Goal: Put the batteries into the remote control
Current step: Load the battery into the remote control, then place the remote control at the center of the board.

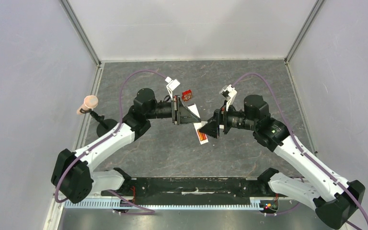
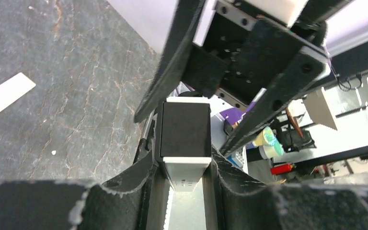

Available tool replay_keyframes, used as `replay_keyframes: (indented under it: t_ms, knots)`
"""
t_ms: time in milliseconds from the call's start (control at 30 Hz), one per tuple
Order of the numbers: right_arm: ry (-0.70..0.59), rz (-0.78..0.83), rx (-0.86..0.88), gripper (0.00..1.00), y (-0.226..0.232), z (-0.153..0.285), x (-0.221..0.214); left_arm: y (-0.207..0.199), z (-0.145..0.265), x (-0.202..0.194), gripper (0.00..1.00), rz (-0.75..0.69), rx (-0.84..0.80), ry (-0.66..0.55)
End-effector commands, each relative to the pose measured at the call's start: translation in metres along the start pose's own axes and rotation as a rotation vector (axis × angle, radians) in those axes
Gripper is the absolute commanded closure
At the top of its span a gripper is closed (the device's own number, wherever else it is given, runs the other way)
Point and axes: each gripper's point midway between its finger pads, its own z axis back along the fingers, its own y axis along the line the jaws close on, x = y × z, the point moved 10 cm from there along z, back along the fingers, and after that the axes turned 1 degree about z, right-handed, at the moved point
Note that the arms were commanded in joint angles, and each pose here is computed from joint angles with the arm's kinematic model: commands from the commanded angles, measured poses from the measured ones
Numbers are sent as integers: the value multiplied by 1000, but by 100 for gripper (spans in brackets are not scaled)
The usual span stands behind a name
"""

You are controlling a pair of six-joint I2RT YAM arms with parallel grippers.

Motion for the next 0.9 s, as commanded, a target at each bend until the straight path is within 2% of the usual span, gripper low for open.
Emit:
replay_keyframes:
  t_ms: [0,100,233,367,433,500,600,667,733,867]
  knots:
    - [-58,50,68,22,6,2,7,-25,8,13,98,-171,-71,-2]
    - [-115,23,15,23,6,4,11,-19,14,14,98,-166,36,-61]
    - [-151,-26,-201,23,-14,1,8,-3,32,15,98,-121,249,-192]
    - [-103,-9,-453,24,-46,-4,-8,17,43,6,98,-24,457,-342]
    - [-57,25,-540,24,-61,-9,-17,31,47,-4,98,80,539,-418]
    - [-18,39,-598,24,-73,-15,-21,42,48,-13,98,168,564,-490]
    - [43,71,-472,24,-72,-30,-21,62,47,-26,98,293,584,-600]
    - [42,106,-247,22,-58,-38,-18,74,46,-31,98,349,622,-625]
    - [11,135,-125,20,-48,-44,-17,81,44,-34,98,363,643,-619]
    - [33,251,-86,18,-35,-62,-28,93,39,-40,98,407,670,-592]
